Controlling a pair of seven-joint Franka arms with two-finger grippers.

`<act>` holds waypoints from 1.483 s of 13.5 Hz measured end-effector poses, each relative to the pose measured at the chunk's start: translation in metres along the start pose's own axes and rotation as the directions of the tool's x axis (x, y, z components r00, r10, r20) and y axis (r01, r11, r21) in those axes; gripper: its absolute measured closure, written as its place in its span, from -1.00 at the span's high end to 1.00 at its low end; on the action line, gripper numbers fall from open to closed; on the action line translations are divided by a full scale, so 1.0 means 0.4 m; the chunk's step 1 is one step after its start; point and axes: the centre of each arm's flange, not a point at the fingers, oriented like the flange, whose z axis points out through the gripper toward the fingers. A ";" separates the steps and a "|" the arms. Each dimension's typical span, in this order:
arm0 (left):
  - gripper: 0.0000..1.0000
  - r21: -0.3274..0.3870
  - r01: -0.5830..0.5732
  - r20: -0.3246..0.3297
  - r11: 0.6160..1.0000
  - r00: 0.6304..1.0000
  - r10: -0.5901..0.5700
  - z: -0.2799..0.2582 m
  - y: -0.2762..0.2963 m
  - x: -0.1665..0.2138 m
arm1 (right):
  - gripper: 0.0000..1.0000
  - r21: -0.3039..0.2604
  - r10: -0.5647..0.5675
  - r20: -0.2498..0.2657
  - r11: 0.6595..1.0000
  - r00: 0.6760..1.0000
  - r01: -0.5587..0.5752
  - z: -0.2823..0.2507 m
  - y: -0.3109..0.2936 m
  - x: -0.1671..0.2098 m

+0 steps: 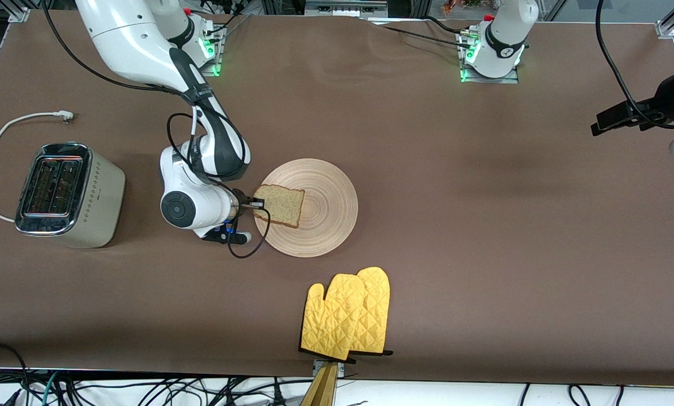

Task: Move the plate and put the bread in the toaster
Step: 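Close the right gripper on the bread slice's crust, then lift the bread with the right gripper above the toaster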

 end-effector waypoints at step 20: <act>1.00 -0.005 0.001 -0.034 1.000 0.999 -0.001 -0.024 0.000 0.004 | -0.97 -0.087 0.003 0.003 0.996 1.000 -0.002 -0.710 0.338 -0.195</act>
